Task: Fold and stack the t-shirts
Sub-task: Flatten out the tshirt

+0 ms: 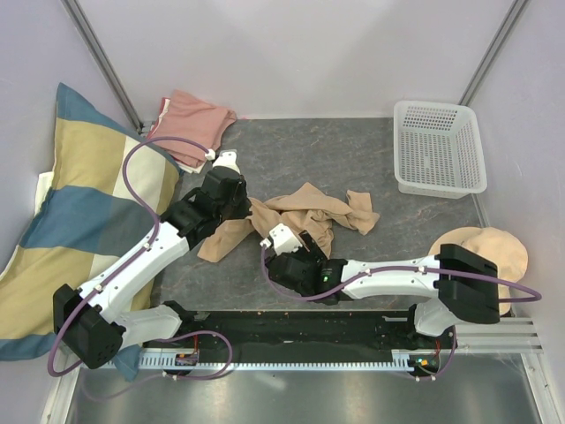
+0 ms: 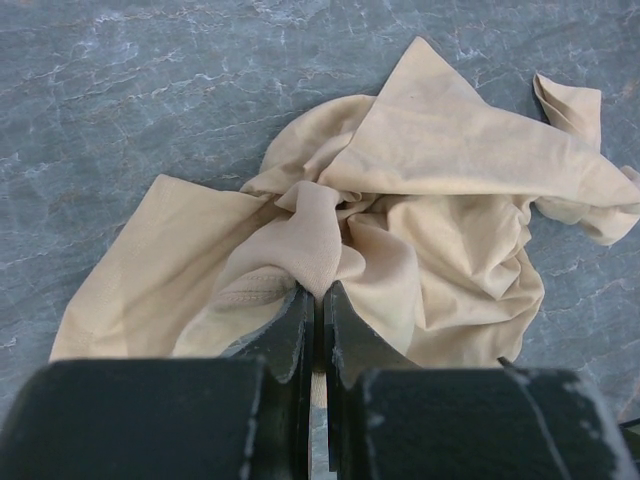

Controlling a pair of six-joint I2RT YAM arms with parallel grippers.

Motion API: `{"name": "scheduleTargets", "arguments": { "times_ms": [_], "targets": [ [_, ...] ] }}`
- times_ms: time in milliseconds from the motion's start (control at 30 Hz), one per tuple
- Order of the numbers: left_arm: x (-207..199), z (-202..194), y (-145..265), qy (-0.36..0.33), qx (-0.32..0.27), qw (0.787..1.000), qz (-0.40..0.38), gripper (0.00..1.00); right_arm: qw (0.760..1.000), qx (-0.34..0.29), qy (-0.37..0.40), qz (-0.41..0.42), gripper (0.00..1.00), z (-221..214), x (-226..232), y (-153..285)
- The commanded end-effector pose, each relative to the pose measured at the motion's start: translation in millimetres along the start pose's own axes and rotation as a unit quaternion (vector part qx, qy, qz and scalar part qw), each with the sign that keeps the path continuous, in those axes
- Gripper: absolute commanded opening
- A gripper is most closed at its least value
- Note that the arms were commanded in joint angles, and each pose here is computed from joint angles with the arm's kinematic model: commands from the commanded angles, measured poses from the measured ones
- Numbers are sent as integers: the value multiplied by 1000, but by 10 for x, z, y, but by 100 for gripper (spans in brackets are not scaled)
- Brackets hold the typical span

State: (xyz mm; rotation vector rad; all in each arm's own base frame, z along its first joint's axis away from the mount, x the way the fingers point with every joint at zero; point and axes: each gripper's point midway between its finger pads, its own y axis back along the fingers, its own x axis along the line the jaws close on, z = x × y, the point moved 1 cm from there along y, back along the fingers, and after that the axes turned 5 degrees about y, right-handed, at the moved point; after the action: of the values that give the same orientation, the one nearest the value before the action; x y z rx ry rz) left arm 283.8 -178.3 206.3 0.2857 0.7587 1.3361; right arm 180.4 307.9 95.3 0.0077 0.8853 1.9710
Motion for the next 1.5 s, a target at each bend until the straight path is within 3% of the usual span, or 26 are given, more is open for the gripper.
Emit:
{"name": "scheduleTargets", "arguments": {
  "times_ms": [0,400,433,500,533,567,800,1000,1167,1333,1467],
  "targets": [
    [-47,211,80,-2,-38,999,-5,2,997,-45,-21,-67,87,177,-121,-88],
    [1,162,85,-1,-35,999,1,2,997,-11,9,-75,87,-95,37,-335],
    [5,160,87,0,-35,999,2,2,997,-6,15,-77,82,-136,47,-359],
    [21,144,79,-1,-34,999,5,2,997,-3,18,-81,65,-155,52,-380],
    [22,148,79,-2,-35,999,5,2,996,0,21,-84,15,-178,52,-394],
    [28,144,81,-2,-34,999,6,2,995,-1,16,-96,0,-161,21,-388],
    [85,109,96,-10,-30,999,16,2,992,-28,-31,-117,0,113,-242,-101],
    [137,72,189,-15,-29,999,14,2,985,-105,-105,-85,0,792,-730,632],
    [115,28,331,-16,-14,1000,-5,2,985,-135,-104,-29,0,1132,-954,1066],
    [83,68,625,-9,-18,999,-36,2,985,-138,-106,-4,0,1184,-1097,1341],
    [45,77,930,4,-10,998,-65,2,983,-130,-109,67,0,1173,-979,1500]
  ]
}}
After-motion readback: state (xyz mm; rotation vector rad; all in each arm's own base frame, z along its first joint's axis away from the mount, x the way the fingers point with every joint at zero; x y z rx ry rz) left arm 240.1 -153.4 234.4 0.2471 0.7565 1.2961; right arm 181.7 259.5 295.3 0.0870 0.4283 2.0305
